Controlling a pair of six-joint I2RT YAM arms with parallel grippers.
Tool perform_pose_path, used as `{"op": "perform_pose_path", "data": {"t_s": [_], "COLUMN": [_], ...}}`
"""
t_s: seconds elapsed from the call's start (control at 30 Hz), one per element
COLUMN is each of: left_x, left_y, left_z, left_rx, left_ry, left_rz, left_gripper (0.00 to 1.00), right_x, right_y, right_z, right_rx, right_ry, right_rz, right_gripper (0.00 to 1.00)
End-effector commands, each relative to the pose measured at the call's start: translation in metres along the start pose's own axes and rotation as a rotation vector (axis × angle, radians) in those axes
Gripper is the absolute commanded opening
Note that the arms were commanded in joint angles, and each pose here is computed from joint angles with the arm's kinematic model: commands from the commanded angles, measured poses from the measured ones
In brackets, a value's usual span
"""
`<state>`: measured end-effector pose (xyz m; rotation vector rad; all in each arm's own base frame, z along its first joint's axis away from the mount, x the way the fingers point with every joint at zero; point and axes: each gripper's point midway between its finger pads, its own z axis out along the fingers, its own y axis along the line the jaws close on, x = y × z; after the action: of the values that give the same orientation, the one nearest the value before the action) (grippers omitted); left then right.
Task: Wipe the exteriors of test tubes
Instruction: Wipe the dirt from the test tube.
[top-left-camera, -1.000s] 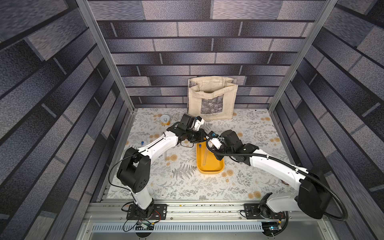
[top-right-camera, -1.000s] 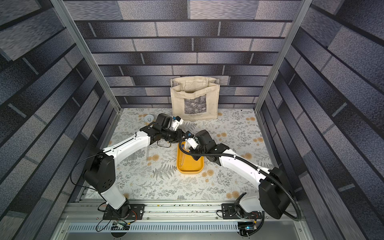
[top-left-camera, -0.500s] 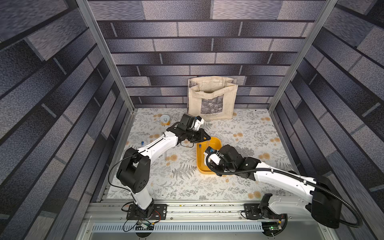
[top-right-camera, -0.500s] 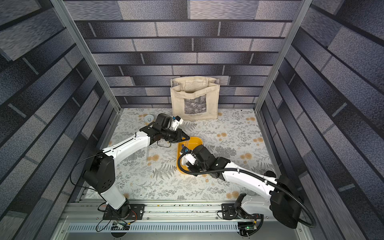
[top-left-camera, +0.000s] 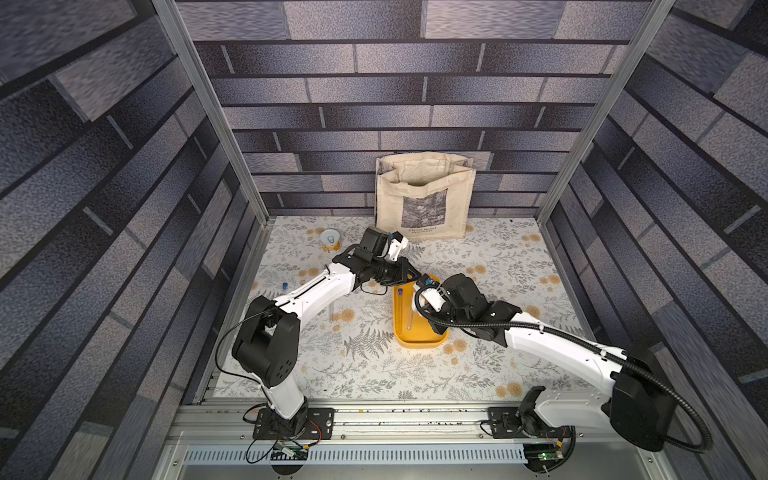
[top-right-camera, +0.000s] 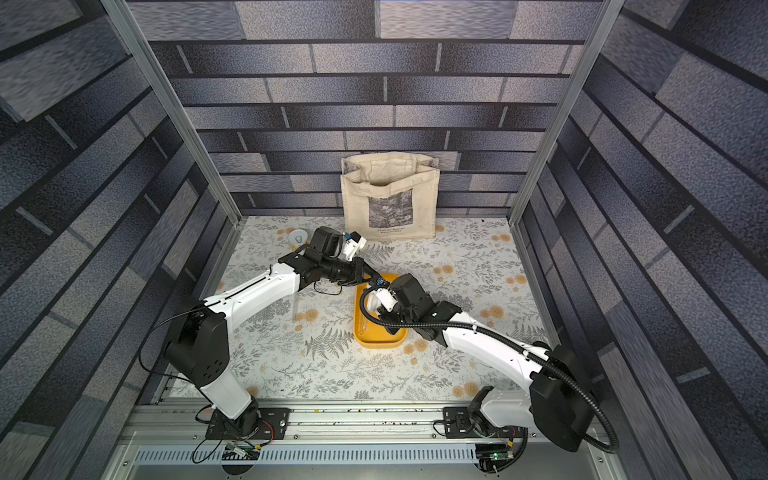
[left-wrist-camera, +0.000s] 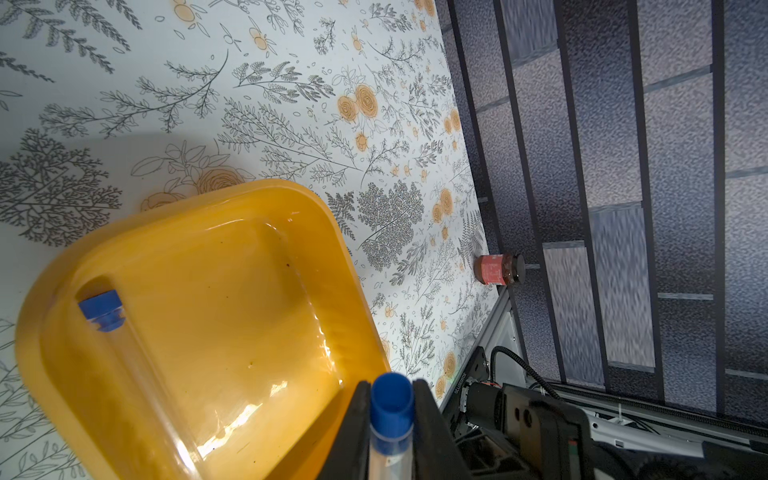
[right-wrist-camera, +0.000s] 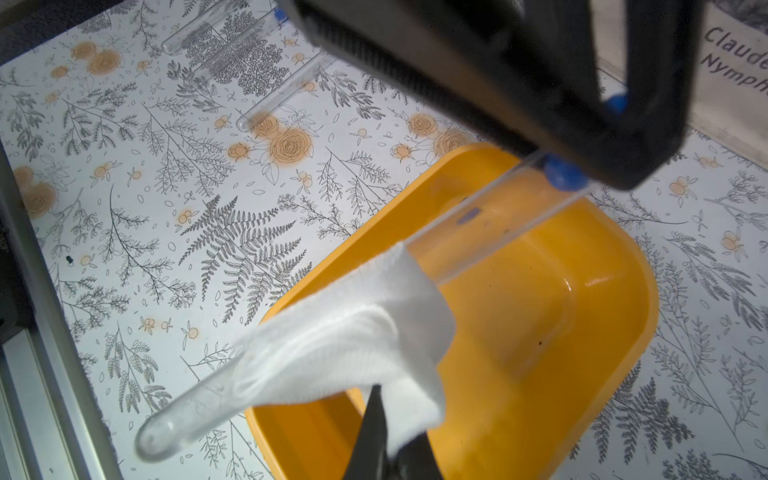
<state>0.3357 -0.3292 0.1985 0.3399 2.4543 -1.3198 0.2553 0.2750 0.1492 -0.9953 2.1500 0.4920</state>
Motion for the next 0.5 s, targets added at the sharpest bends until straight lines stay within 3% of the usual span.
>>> {"op": "perform_pose_path", "data": {"t_s": [0.0, 0.2, 0.47], "left_x": [0.0, 0.001, -0.001], "left_y": [-0.011, -0.011, -0.009], "left_z": [-0.007, -0.005, -0.004], "left_rx": [0.024, 0.026, 0.02], "left_ry": [-0.011, -0.005, -0.007], "left_rz": [0.008, 0.004, 0.001], "left_gripper": [0.19, 0.19, 0.19], "right_x": [-0.015, -0.017, 0.004], "right_y": [-0.013, -0.018, 0.007], "right_z": [-0.002, 0.001, -0.001], "right_rx": [-0.002, -0.003, -0.037], "right_ry": [-0.02, -0.001, 0.009], "right_rz": [0.029, 0.05, -0.003], "right_gripper": [0.0, 0.0, 0.0]}}
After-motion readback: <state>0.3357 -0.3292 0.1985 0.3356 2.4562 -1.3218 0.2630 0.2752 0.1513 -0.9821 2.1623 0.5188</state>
